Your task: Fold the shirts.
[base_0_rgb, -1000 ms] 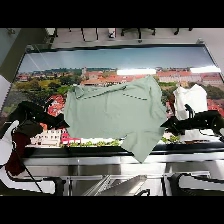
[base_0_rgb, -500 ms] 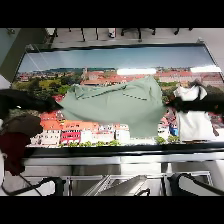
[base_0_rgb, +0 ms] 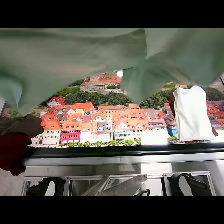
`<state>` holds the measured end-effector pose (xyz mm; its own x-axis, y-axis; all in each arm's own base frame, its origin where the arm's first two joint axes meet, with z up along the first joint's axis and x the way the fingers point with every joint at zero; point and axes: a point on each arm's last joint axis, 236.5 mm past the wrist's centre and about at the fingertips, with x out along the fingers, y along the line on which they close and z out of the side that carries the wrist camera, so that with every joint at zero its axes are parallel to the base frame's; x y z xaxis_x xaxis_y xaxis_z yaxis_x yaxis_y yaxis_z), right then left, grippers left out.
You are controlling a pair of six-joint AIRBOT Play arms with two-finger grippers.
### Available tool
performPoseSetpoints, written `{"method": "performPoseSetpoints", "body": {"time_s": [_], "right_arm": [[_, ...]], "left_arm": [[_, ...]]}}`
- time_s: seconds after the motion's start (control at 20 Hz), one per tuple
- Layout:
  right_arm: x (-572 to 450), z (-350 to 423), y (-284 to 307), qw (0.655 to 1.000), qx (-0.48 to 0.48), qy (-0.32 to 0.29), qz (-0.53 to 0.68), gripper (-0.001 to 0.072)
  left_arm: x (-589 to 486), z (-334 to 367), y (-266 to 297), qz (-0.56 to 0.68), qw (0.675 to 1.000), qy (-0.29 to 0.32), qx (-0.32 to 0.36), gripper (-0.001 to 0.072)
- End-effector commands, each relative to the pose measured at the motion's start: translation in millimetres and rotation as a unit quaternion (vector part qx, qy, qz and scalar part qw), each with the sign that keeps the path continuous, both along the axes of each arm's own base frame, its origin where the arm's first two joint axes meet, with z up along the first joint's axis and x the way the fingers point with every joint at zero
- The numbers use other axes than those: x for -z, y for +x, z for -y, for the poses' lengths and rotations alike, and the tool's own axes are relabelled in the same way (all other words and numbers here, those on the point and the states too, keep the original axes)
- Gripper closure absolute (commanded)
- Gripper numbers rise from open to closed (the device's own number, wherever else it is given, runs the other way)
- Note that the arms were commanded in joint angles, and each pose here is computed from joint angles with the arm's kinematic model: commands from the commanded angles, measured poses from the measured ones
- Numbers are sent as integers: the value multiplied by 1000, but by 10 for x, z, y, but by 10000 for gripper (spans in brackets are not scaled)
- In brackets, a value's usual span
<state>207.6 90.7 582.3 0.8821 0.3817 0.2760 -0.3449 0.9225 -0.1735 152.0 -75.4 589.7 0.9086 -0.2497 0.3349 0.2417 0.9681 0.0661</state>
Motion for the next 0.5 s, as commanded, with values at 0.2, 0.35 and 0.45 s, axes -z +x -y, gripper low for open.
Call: {"method": "performPoseSetpoints", "body": {"time_s": [0.2, 0.35, 0.45], "right_arm": [[341, 186, 566, 995, -14, 28, -90, 693], [1268, 248, 1381, 964, -80, 64, -246, 693], [2102, 207, 1877, 928, -107, 85, -347, 692]], "left_arm": [[488, -60, 519, -133, 991, 11, 21, 692], [1591, -31, 1591, -309, 949, 57, 4, 692], [2532, -68, 2193, -430, 900, 74, -10, 692]]}}
